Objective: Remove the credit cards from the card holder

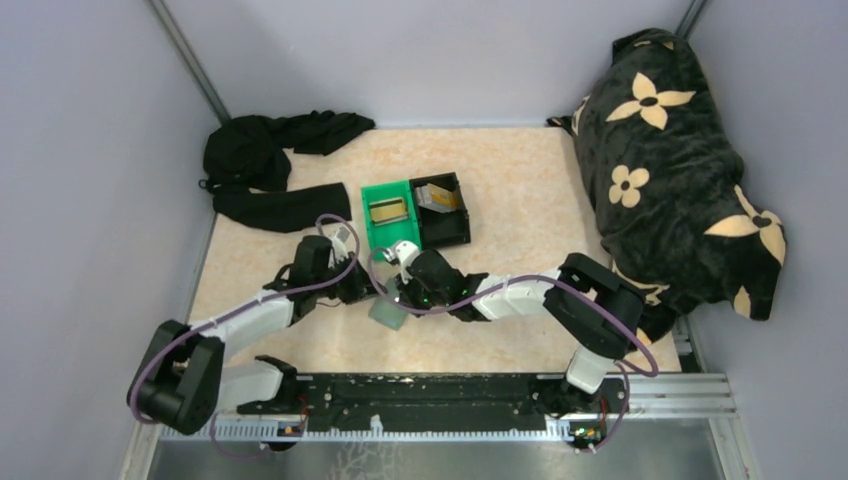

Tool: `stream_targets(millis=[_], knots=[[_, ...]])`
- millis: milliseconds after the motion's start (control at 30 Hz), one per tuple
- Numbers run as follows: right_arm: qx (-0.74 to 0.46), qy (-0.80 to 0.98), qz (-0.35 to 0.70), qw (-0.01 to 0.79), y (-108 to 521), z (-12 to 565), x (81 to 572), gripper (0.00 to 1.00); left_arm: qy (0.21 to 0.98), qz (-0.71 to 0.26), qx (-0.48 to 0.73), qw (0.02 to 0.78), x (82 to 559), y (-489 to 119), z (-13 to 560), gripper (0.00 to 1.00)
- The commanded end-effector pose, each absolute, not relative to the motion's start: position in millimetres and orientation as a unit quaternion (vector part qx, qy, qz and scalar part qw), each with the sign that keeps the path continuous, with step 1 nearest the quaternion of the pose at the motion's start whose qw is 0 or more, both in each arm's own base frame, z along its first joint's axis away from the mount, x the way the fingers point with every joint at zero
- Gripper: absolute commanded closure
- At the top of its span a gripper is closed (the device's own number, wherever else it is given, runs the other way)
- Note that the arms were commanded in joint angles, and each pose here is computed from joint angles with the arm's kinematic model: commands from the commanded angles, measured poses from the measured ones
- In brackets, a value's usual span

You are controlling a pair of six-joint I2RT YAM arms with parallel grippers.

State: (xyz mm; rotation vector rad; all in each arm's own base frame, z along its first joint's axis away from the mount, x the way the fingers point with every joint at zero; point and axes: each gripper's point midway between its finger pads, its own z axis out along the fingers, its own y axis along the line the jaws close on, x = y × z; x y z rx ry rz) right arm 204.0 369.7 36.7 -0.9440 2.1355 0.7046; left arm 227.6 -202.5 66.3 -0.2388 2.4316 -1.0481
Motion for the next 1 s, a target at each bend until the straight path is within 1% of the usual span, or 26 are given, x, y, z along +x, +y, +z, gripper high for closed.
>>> stream_targets(millis=[0, 133, 300, 367, 533, 567, 600, 700, 833, 867, 900, 933, 967], knots=[[-0.367, 0.815, 0.273, 0.355, 382, 45, 214, 1.0, 0.885, -0.424, -0.07, 0.178, 205, -220, 43, 1.0], [-0.36, 0.817, 0.281, 0.351, 386, 45, 213, 1.0, 0.902, -0.404, -0.084, 0.126, 190, -220, 11, 1.0], [-0.355, 0.811, 0.308, 0.348, 390, 50, 207, 1.0, 0.92, -0.361, -0.111, 0.109, 187, -210, -15, 1.0], [-0.355, 0.803, 0.33, 0.346, 393, 54, 201, 1.0, 0.921, -0.355, -0.122, 0.103, 188, -210, -21, 1.0], [-0.341, 0.776, 0.408, 0.34, 399, 71, 180, 1.0, 0.907, -0.383, -0.156, 0.081, 186, -218, -29, 1.0], [-0.334, 0.761, 0.433, 0.349, 400, 88, 177, 1.0, 0.907, -0.382, -0.163, 0.076, 185, -218, -33, 1.0], [-0.33, 0.754, 0.449, 0.348, 401, 92, 173, 1.0, 0.906, -0.381, -0.168, 0.072, 184, -218, -36, 1.0], [-0.324, 0.738, 0.48, 0.345, 400, 102, 163, 1.0, 0.906, -0.378, -0.178, 0.076, 186, -216, -38, 1.0], [-0.328, 0.746, 0.468, 0.342, 398, 95, 164, 1.0, 0.909, -0.368, -0.171, 0.101, 197, -215, -31, 1.0], [-0.329, 0.756, 0.452, 0.341, 396, 89, 168, 0.91, 0.91, -0.366, -0.166, 0.104, 199, -215, -29, 1.0], [-0.329, 0.764, 0.436, 0.344, 394, 85, 172, 0.78, 0.911, -0.363, -0.163, 0.107, 201, -215, -28, 1.0], [-0.327, 0.772, 0.419, 0.348, 391, 81, 176, 0.67, 0.912, -0.363, -0.161, 0.109, 203, -215, -26, 1.0], [-0.329, 0.779, 0.4, 0.353, 390, 78, 180, 0.59, 0.912, -0.362, -0.16, 0.11, 204, -216, -25, 1.0]])
